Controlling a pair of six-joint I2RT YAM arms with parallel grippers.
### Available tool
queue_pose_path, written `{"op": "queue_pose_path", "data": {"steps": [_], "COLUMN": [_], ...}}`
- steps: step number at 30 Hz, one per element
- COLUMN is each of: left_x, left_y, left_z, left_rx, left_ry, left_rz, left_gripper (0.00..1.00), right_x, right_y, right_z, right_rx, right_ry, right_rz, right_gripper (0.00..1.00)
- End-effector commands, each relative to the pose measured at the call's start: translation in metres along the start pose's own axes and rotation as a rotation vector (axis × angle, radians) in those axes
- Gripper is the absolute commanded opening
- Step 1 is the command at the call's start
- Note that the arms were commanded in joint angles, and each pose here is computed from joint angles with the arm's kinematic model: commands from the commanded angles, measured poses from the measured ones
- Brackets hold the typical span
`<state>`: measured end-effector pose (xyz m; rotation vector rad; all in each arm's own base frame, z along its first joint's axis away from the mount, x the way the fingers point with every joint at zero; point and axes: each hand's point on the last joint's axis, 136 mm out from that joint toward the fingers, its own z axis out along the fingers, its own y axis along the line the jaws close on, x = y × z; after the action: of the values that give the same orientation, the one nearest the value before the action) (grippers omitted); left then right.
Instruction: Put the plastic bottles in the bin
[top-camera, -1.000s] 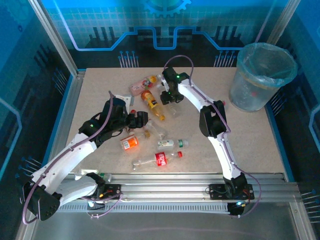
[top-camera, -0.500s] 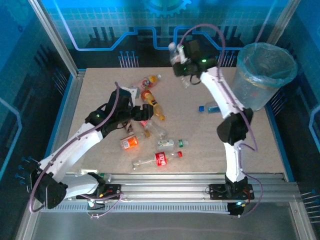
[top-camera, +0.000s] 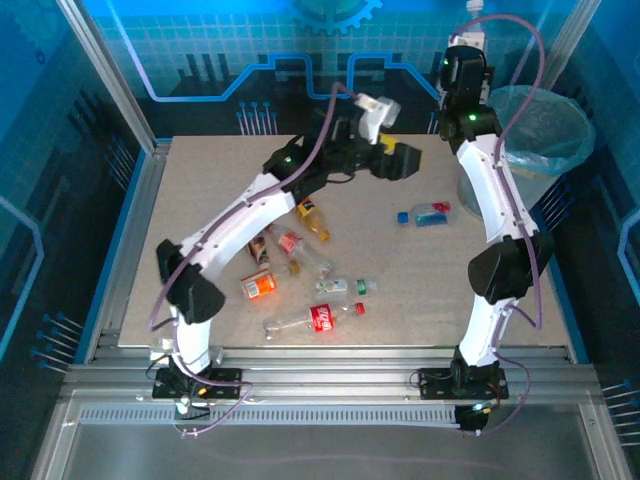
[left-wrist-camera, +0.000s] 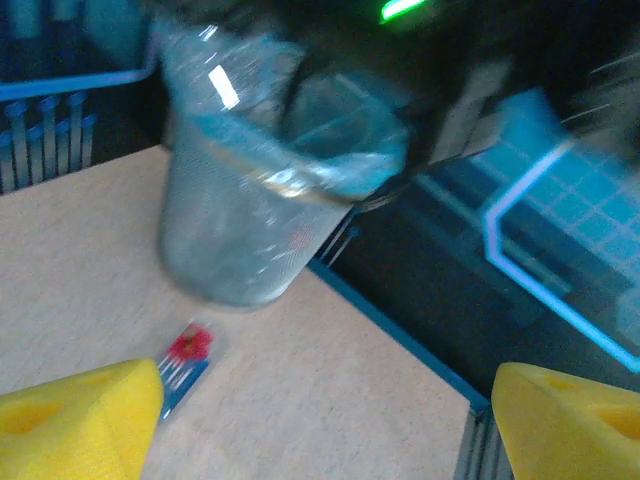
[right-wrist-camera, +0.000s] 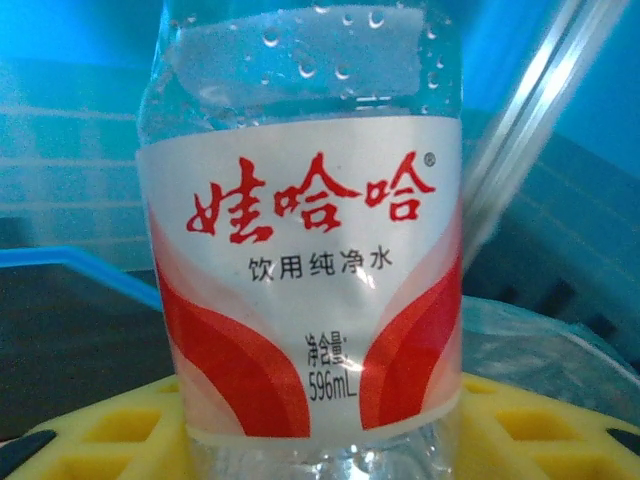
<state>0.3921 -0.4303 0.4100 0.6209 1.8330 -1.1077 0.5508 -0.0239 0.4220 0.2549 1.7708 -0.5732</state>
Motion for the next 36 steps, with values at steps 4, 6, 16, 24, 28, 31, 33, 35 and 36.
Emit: {"op": "queue_pose_path", "data": {"steps": [4, 6, 16, 24, 28, 31, 33, 35, 36], "left_x": [0.013, 0.02, 0.043, 0.063, 0.073, 0.075, 0.078, 0.079, 0.078], "left_y": [-0.021, -0.017, -0.005, 0.006, 0.013, 0.017, 0.021, 0.021, 0.021], "left_z": [0.016, 0.017, 0.013, 0.013, 0.018, 0.023, 0.027, 0.028, 0.028], "left_rx": [0.116, 0.103, 0.062, 0.026, 0.01, 0.0, -0.01, -0.015, -0.017], "left_ry": [0.079, 0.095, 0.136, 0.171, 0.188, 0.191, 0.197, 0.2, 0.199], "left_rz": [-0.004, -0.012, -0.045, -0.103, -0.125, -0.139, -0.157, -0.169, -0.173], "left_gripper": [0.87, 0.86, 0.86, 0.86, 0.86, 0.86, 0.85, 0.84, 0.84], "right_x": [-0.007, -0.012, -0.024, -0.017, -0.007, 0.002, 0.009, 0.016, 0.019], "right_y": [-0.038, -0.039, -0.078, -0.095, -0.099, -0.1, -0.099, -0.099, -0.101], "right_z": [0.021, 0.019, 0.02, 0.034, 0.044, 0.039, 0.038, 0.038, 0.037], "right_rx": [0.299, 0.292, 0.435, 0.538, 0.61, 0.646, 0.649, 0.64, 0.639], "right_ry": [-0.104, -0.135, -0.276, -0.367, -0.35, -0.353, -0.335, -0.32, -0.312], "right_rz": [0.029, 0.068, 0.187, 0.191, 0.117, 0.09, 0.089, 0.092, 0.101], "right_gripper": [0.54, 0.54, 0.53, 0.56, 0.64, 0.71, 0.76, 0.8, 0.83]}}
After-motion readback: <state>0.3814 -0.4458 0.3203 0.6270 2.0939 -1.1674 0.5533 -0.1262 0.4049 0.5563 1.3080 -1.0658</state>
